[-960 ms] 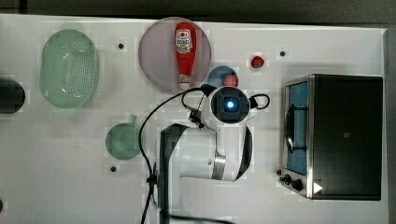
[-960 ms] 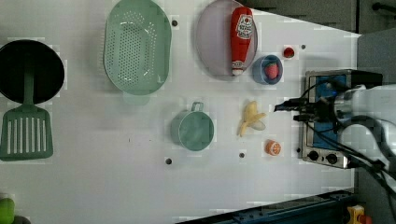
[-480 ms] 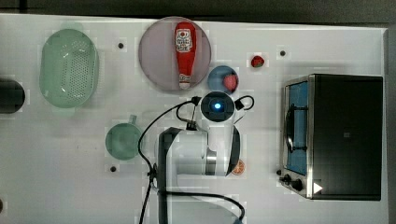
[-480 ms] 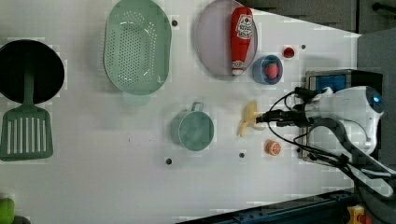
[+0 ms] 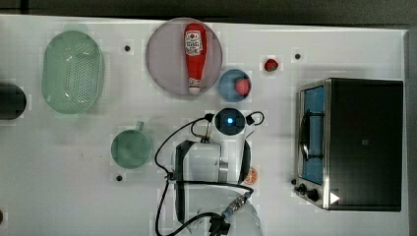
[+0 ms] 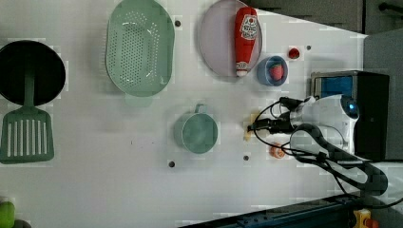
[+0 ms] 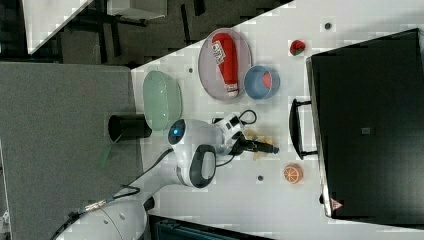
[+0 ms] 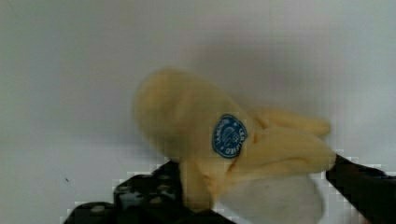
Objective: Pick Banana and place it in mug.
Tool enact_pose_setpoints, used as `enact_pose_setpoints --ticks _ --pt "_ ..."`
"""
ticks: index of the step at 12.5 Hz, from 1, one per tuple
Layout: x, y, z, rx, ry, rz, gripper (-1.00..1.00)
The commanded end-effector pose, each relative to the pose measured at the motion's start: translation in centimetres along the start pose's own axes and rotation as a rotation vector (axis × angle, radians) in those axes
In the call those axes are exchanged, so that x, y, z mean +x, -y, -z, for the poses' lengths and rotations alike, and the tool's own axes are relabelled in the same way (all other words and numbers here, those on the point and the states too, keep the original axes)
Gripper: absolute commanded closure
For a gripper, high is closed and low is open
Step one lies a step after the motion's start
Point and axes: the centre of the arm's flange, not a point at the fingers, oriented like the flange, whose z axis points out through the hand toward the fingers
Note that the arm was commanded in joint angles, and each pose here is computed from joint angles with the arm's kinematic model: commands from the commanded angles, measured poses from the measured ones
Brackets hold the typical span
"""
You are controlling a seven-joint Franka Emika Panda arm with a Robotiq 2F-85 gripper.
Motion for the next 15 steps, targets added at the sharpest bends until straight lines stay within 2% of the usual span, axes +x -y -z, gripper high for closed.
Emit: enact_pose_setpoints --ticks 1,3,5,8,9,10,13,15 --pt "1.5 1.7 3.5 0.011 -0.085 0.061 -0.18" --pt "1.6 1.7 4.2 0.014 -0.100 0.059 0.30" --pt "2.1 1.4 6.7 0.020 -0.147 0.052 0.30" --pt "1.9 1.2 14.5 0.040 -0.283 0.039 0.30" --pt "1.6 1.2 17.0 0.046 -0.319 0.037 0.30" --pt "0.9 1.2 19.9 0.051 -0.333 0.040 0.30" --pt "-1.8 2.4 26.2 0.050 -0.256 0.064 0.30" --pt "-3.4 3.5 31.3 0.055 -0.256 0.032 0.30"
